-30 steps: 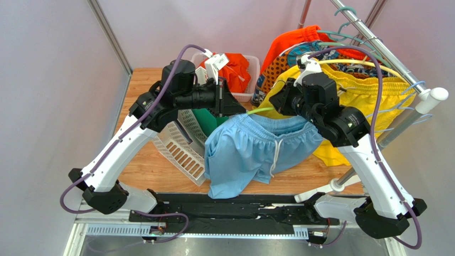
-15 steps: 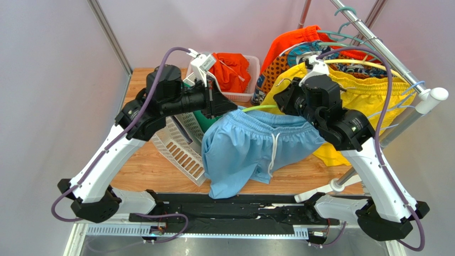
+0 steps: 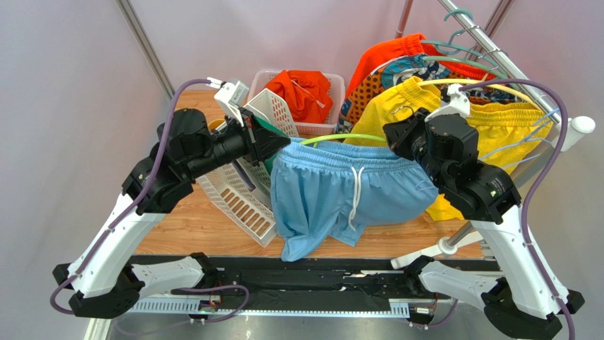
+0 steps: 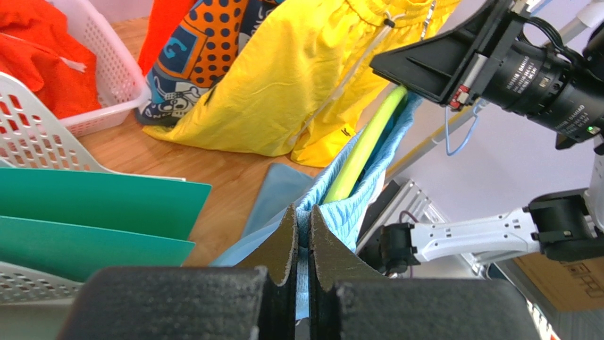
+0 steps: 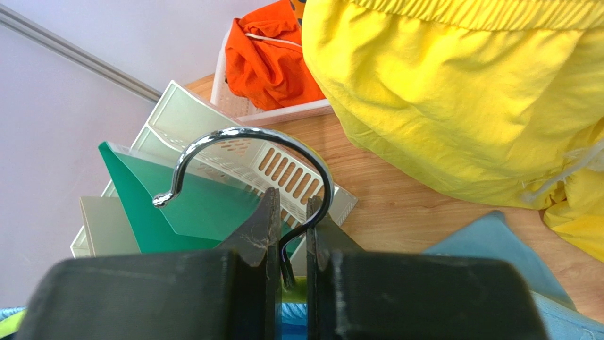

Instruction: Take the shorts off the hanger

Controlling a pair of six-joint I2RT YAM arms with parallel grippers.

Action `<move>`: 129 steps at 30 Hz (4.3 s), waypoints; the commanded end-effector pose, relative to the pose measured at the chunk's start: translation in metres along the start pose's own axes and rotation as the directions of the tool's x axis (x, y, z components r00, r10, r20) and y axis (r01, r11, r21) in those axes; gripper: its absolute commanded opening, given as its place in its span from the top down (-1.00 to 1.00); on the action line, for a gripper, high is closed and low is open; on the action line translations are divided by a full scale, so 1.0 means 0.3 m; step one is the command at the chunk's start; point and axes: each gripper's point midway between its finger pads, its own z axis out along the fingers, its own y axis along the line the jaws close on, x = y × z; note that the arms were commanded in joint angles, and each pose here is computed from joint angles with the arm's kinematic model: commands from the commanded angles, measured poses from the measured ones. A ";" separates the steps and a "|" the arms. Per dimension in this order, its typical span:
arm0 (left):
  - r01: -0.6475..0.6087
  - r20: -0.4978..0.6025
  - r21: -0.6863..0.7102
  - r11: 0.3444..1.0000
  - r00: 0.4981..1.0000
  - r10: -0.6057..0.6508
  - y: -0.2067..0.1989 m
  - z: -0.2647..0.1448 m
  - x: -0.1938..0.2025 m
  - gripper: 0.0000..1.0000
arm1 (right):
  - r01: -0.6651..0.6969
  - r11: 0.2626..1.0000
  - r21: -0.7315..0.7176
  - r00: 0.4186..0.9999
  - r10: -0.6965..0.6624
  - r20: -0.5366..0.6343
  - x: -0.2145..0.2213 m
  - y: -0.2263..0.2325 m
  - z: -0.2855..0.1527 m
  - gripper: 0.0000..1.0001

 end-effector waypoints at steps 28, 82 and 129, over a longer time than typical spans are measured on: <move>0.074 0.141 -0.102 0.992 0.988 -0.060 0.071 -0.106 -0.027 1.00 | -0.351 0.935 0.058 0.905 0.322 0.276 -0.142 -0.123 -0.083 1.00; 0.238 -0.284 0.172 0.956 0.941 -0.183 -0.102 0.360 0.149 -0.51 | -0.495 0.807 -0.323 0.868 0.478 -0.136 -0.060 0.129 -0.303 1.00; 0.116 -0.128 0.321 0.940 0.989 -0.079 -0.284 -0.184 0.031 -0.45 | 0.099 0.956 -0.277 0.929 -0.188 -0.318 0.222 0.075 -0.079 1.00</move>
